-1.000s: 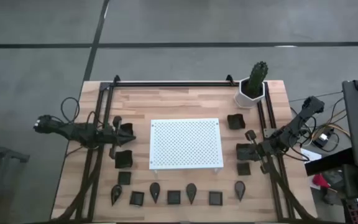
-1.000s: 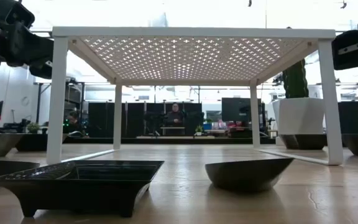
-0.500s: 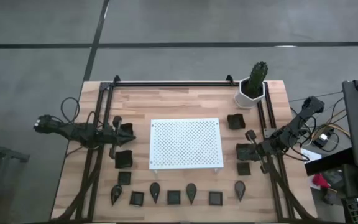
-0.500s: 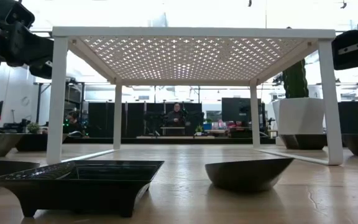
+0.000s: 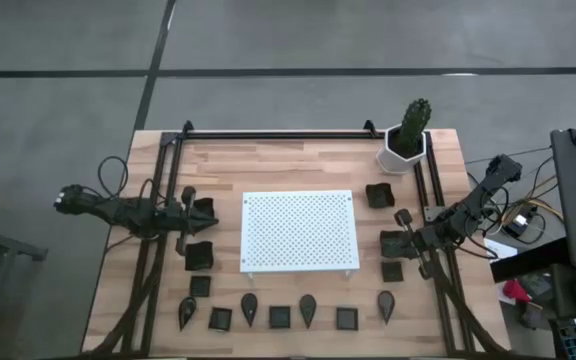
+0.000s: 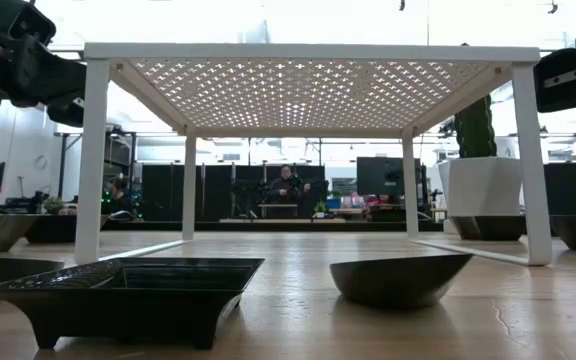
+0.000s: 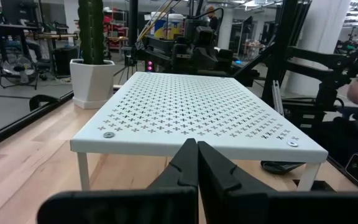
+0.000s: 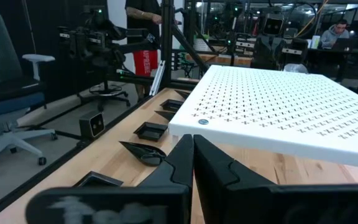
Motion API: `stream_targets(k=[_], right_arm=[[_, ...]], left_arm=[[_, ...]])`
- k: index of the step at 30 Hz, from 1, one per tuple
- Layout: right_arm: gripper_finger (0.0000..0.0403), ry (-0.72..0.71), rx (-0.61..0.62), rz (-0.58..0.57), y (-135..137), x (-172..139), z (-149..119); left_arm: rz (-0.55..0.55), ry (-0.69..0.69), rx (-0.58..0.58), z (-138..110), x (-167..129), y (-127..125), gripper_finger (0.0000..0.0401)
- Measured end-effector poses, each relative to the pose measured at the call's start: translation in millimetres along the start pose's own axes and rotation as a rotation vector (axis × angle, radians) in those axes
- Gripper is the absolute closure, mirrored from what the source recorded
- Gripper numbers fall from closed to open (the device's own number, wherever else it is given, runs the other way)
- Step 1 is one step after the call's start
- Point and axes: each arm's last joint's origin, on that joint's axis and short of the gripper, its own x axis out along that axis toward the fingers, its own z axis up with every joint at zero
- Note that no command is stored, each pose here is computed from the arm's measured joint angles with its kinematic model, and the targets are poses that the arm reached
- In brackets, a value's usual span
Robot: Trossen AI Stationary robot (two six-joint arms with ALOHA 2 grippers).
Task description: Pick & Place Mini shaped plates
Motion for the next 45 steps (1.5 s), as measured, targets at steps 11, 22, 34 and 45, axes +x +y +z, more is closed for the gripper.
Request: stream_targets(k=[11,22,34,45], right_arm=[[0.0394,0.000,0.001,0.001,0,0,0],[0.0394,-0.001,0.079,0.001,0,0,0],[0.0394,-0.106,0.261,0.012,0,-1,11],[0.0394,-0.137,0.285,-0.137,-5,-1,12]], left_arm=[[0.000,0.000,0.000,0,0,0,0.0401],[0.000,0.000,0.000,0,0,0,0.0401],[0.000,0.000,0.000,0,0,0,0.0401],[0.000,0.000,0.000,0,0,0,0.0401]])
